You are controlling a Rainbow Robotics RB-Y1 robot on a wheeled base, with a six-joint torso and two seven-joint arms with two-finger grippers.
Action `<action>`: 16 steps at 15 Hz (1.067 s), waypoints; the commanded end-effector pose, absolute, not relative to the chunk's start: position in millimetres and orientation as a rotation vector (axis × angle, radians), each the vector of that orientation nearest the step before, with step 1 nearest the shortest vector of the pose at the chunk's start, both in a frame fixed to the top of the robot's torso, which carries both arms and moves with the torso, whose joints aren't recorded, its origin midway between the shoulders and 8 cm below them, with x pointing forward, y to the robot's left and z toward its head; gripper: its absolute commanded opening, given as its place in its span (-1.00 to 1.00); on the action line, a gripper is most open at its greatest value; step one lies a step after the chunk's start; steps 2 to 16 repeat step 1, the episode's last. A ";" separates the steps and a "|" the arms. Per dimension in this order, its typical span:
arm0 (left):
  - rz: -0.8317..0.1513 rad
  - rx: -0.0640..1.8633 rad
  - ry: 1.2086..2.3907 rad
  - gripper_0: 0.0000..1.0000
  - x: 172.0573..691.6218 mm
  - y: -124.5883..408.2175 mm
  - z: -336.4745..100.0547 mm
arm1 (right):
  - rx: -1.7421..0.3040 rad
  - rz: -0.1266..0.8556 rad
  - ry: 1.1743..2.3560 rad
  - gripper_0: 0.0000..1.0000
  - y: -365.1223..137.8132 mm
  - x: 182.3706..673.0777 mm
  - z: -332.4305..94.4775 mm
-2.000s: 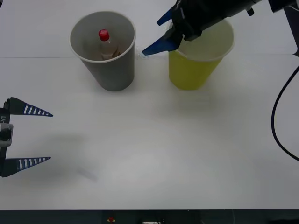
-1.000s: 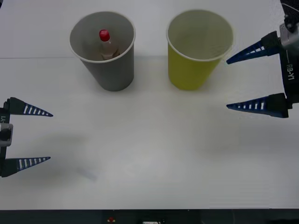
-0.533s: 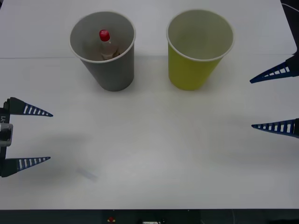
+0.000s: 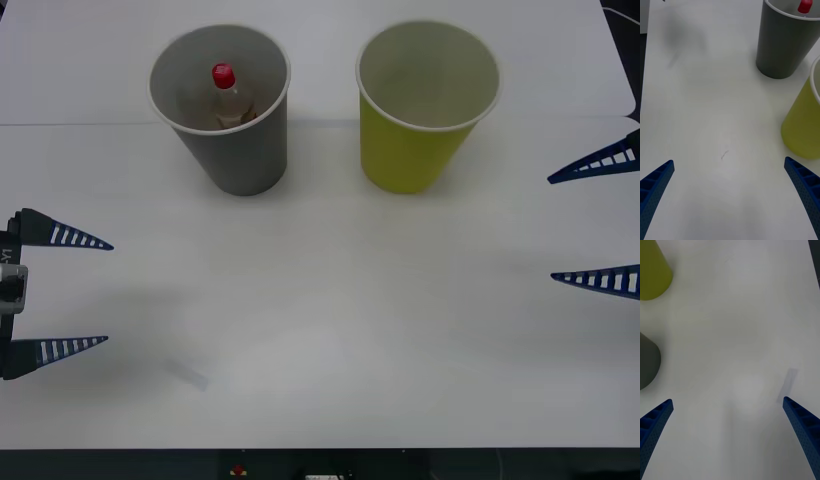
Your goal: Put the can into the green bin and the plastic bottle into the gray bin
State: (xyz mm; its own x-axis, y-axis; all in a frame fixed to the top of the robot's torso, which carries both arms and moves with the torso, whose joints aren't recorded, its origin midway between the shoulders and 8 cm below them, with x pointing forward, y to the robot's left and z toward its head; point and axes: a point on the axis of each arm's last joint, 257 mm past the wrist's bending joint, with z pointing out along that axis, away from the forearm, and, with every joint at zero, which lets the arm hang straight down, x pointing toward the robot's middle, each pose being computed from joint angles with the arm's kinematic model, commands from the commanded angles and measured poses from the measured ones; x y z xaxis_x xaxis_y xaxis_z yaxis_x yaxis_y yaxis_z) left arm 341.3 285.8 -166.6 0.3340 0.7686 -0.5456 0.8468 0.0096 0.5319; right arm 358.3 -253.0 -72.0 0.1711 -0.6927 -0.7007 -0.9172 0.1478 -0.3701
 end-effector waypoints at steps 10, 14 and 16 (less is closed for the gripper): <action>-0.118 1.762 1.444 1.00 341.3 285.8 -166.6 | -1.599 0.335 1.578 1.00 -253.2 358.5 -71.8; -0.118 1.762 1.444 1.00 341.3 285.8 -166.6 | -1.599 0.335 1.578 1.00 -253.2 358.5 -71.8; -0.118 1.762 1.444 1.00 341.3 285.8 -166.6 | -1.599 0.335 1.578 1.00 -253.2 358.5 -71.8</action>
